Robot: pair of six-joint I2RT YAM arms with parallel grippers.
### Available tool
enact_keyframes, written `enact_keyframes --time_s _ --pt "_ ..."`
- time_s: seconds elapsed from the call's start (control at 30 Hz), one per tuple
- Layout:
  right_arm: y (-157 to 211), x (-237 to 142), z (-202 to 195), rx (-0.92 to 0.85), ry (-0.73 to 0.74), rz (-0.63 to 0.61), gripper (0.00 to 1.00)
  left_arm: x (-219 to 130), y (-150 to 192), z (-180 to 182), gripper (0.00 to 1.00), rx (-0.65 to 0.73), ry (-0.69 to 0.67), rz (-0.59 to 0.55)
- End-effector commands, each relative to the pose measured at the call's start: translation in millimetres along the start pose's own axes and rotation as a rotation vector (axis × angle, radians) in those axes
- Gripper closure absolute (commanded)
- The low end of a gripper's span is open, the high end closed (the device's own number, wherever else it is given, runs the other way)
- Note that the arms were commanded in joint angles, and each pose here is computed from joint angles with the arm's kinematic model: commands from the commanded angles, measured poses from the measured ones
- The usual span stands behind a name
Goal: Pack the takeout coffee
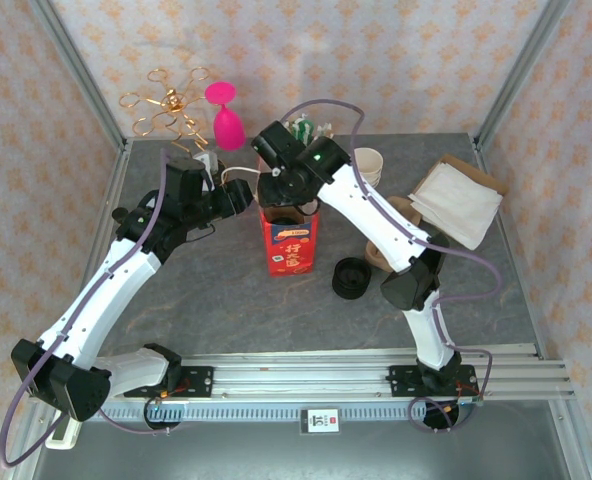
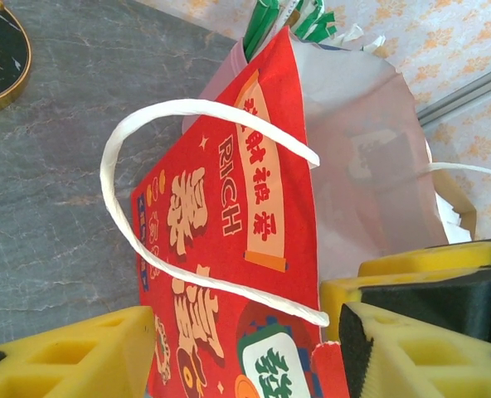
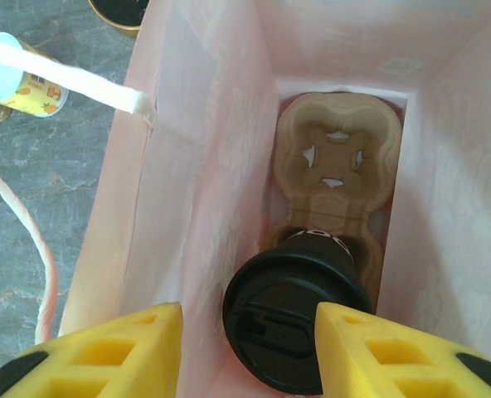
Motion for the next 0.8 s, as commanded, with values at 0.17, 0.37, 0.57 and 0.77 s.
enact_keyframes --time_s 0.17,0.37,0.57,0.77 --pt "10.7 6.3 -8.2 -0.032 0.058 0.034 0.58 3.6 -4.2 -5.8 0.41 0.005 0.028 -0.019" --pt "17.3 15.9 -17.6 -0.04 0.103 0.065 0.61 11.7 -1.7 -6.1 0.46 0.003 0.041 0.003" --pt "23.8 29.4 -23.1 -0.055 0.133 0.104 0.62 15.1 0.7 -3.9 0.53 0.003 0.029 0.009" --pt "24.9 43.7 -32.7 -0.055 0.174 0.131 0.63 12.4 2.8 0.0 0.59 0.008 0.001 0.008"
Point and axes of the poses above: each hand's point on the last joint's axis, 136 mm out from that joint toward the fingers, its own x axis out along the fingers, its own z axis along the line the jaws close on, y = z × x, the point moved 7 cm from there along -x, back along the fingers, and after that the axes turned 8 degrees about x, right-handed, at the moved point
